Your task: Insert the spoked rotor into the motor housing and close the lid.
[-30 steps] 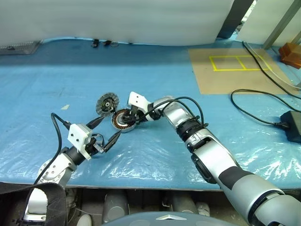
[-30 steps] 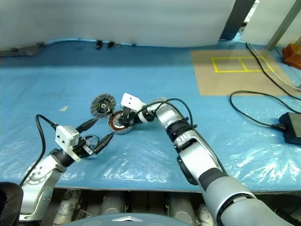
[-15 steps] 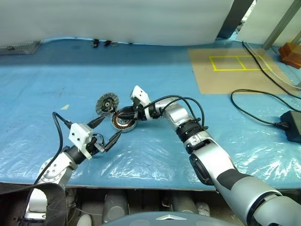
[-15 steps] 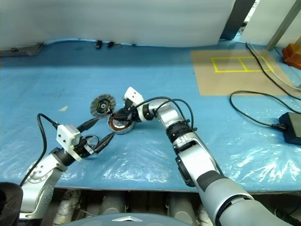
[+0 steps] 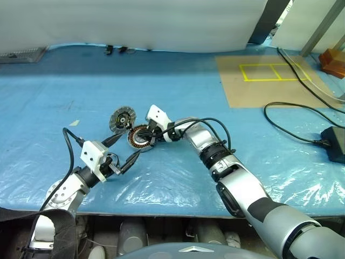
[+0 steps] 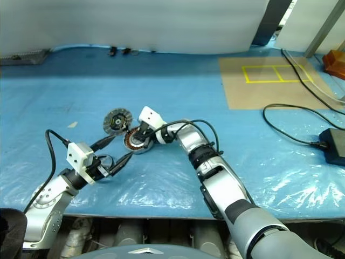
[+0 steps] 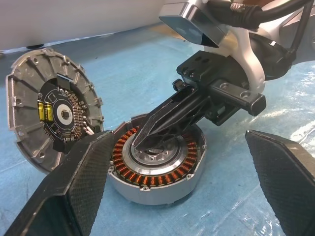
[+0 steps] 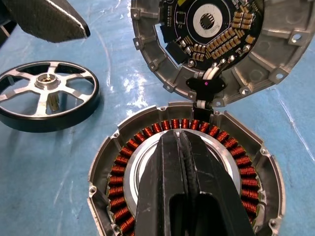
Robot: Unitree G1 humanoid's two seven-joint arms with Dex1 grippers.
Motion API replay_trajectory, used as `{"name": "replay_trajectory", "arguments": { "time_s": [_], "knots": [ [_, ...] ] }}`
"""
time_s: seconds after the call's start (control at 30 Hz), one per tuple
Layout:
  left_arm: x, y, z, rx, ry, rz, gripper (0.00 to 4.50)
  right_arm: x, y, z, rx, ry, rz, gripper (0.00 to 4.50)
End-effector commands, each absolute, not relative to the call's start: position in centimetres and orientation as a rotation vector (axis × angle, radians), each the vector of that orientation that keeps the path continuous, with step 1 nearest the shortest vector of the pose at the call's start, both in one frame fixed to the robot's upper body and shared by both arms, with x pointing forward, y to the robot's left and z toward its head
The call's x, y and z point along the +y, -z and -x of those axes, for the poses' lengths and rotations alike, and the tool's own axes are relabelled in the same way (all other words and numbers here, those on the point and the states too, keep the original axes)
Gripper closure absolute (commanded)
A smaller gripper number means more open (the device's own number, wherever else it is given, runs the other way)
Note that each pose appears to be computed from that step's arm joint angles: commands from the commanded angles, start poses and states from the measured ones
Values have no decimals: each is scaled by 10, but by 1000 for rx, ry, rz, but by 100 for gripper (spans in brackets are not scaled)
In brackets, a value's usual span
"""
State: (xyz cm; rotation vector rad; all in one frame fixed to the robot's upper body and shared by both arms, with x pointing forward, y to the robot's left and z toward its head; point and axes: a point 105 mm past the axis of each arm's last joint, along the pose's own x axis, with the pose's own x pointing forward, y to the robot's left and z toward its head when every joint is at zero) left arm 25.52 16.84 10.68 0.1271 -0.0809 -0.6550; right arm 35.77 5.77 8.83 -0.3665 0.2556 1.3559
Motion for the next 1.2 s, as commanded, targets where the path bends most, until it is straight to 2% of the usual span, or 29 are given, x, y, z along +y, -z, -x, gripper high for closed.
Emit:
{"name": "replay_trajectory", "arguments": {
  "time_s": [0.03,0.13,0.37,0.5,0.57,1.0,1.07,1.2],
  "knots": [
    [171,-116,-254,-114,649,-162,0,59,-78,-353,269,-1380,454,448],
    [172,-118,-255,-118,642,-168,0,59,-73,-344,290,-1439,461,448],
    [174,-119,-257,-119,639,-175,0,51,-69,-346,324,-1438,462,448],
    [175,-120,-257,-122,637,-178,0,59,-100,-352,235,-1413,254,448],
    [175,-120,-257,-123,636,-179,0,61,-108,-354,205,-1413,222,448],
    [184,-119,-251,-103,608,-157,0,55,-84,-362,245,-1339,423,448],
    [185,-116,-249,-88,612,-155,0,56,-89,-362,218,-1350,411,448],
    [193,-113,-247,-57,605,-164,0,60,-123,-357,95,-1425,301,448]
  ]
}}
